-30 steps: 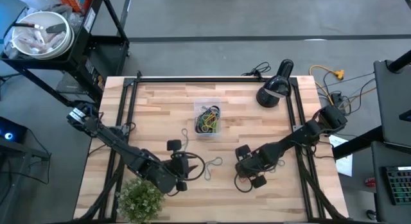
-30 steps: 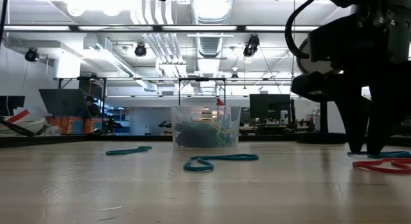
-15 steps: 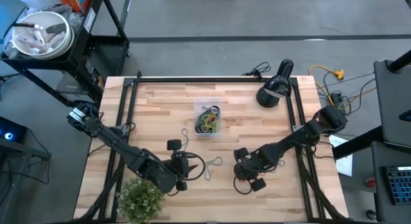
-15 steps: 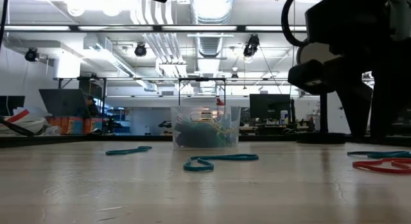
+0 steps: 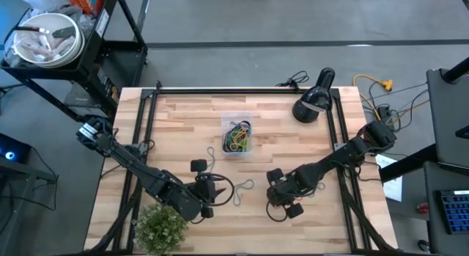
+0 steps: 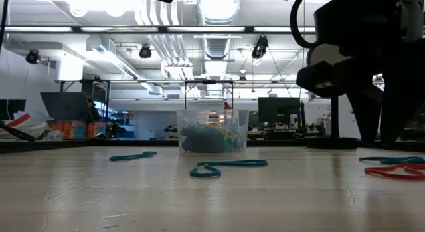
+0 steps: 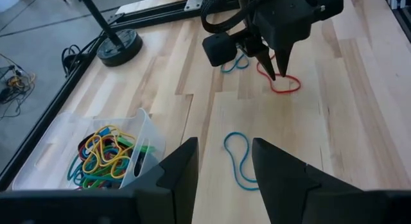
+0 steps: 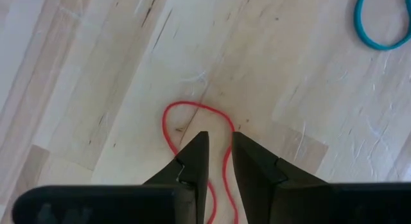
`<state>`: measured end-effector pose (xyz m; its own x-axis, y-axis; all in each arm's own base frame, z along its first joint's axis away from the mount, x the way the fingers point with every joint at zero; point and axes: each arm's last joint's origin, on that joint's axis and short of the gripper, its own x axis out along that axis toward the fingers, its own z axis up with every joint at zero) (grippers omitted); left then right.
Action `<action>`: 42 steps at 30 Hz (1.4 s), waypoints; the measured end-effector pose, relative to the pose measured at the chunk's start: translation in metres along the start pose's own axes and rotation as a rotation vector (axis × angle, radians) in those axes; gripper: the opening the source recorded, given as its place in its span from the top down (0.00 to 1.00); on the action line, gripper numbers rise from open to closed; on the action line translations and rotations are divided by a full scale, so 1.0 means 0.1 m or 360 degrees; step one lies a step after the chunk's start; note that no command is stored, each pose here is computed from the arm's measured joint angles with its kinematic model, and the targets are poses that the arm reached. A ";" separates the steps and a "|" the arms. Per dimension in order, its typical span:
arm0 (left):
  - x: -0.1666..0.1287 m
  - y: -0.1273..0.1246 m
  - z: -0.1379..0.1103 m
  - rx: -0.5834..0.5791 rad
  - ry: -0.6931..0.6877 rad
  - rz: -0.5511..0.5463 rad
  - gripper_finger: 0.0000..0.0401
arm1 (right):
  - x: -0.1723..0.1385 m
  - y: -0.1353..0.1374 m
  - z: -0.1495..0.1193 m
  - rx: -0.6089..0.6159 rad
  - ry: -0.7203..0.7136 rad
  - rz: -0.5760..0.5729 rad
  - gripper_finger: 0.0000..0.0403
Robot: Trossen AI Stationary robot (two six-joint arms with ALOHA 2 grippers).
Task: Pick and place rubber bands into bin
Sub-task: Put the red rubber band into the transparent bin
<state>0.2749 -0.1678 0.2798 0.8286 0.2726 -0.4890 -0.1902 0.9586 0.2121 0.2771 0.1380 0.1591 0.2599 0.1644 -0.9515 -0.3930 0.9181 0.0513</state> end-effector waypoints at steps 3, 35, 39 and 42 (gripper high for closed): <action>0.00 0.00 0.00 -0.0001 0.0000 -0.0001 0.67 | 0.00 0.00 -0.01 0.0000 0.0003 0.0001 0.84; -0.02 -0.02 0.00 -0.0004 -0.0007 -0.0013 0.67 | 0.31 -0.03 -0.18 0.0139 0.0172 -0.0034 0.87; -0.02 -0.02 0.00 -0.0004 -0.0007 -0.0013 0.67 | 0.31 -0.03 -0.19 0.0139 0.0192 -0.0035 0.96; -0.02 -0.02 0.00 -0.0004 -0.0007 -0.0013 0.67 | 0.32 -0.03 -0.19 0.0139 0.0195 -0.0035 0.98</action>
<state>0.2738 -0.1700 0.2801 0.8323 0.2646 -0.4871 -0.1849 0.9609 0.2060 0.2695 0.1336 0.1231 0.1558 0.1034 -0.9824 -0.3084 0.9499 0.0510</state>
